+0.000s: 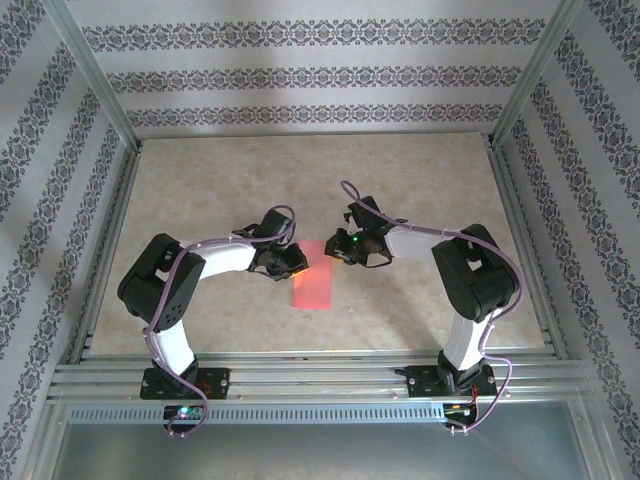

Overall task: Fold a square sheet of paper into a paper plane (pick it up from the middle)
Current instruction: Fold the triangle a second time at the center of the table.

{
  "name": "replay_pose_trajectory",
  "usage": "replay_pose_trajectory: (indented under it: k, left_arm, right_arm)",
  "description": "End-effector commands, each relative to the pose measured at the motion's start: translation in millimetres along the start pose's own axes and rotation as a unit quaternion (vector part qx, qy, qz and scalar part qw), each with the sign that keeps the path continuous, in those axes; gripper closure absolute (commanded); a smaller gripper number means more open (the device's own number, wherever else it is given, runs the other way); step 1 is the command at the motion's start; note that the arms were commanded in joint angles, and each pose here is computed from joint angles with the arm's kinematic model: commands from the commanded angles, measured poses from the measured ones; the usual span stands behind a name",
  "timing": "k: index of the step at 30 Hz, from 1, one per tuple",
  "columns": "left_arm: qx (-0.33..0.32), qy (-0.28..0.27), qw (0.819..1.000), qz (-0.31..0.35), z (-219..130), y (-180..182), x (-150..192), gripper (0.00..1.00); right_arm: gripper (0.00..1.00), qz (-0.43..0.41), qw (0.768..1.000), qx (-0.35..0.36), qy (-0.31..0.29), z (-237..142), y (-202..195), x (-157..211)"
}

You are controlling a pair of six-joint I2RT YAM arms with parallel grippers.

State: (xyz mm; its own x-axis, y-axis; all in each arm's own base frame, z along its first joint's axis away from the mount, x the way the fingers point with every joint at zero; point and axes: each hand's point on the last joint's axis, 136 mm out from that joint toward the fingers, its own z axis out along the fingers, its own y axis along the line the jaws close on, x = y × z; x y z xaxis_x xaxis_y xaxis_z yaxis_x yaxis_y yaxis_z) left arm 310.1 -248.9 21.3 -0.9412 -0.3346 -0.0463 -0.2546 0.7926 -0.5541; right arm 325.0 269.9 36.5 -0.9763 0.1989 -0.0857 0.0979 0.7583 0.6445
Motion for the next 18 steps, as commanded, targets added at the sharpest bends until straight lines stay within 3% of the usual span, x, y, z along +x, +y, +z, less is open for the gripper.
replay_pose_trajectory:
  k: [1,12,18]
  left_arm:
    - [0.007,-0.027,0.999,-0.036,-7,-1,-5,0.82]
    - [0.078,-0.038,0.996,0.008,-25,-36,-16,0.78]
    - [0.067,-0.037,0.996,0.054,-27,-34,-31,0.78]
  right_arm:
    - [0.78,-0.025,0.999,-0.007,0.03,6,10,8]
    - [0.79,-0.039,0.997,0.03,0.064,26,-2,14]
    - [0.81,-0.045,0.994,0.075,0.069,27,-21,15]
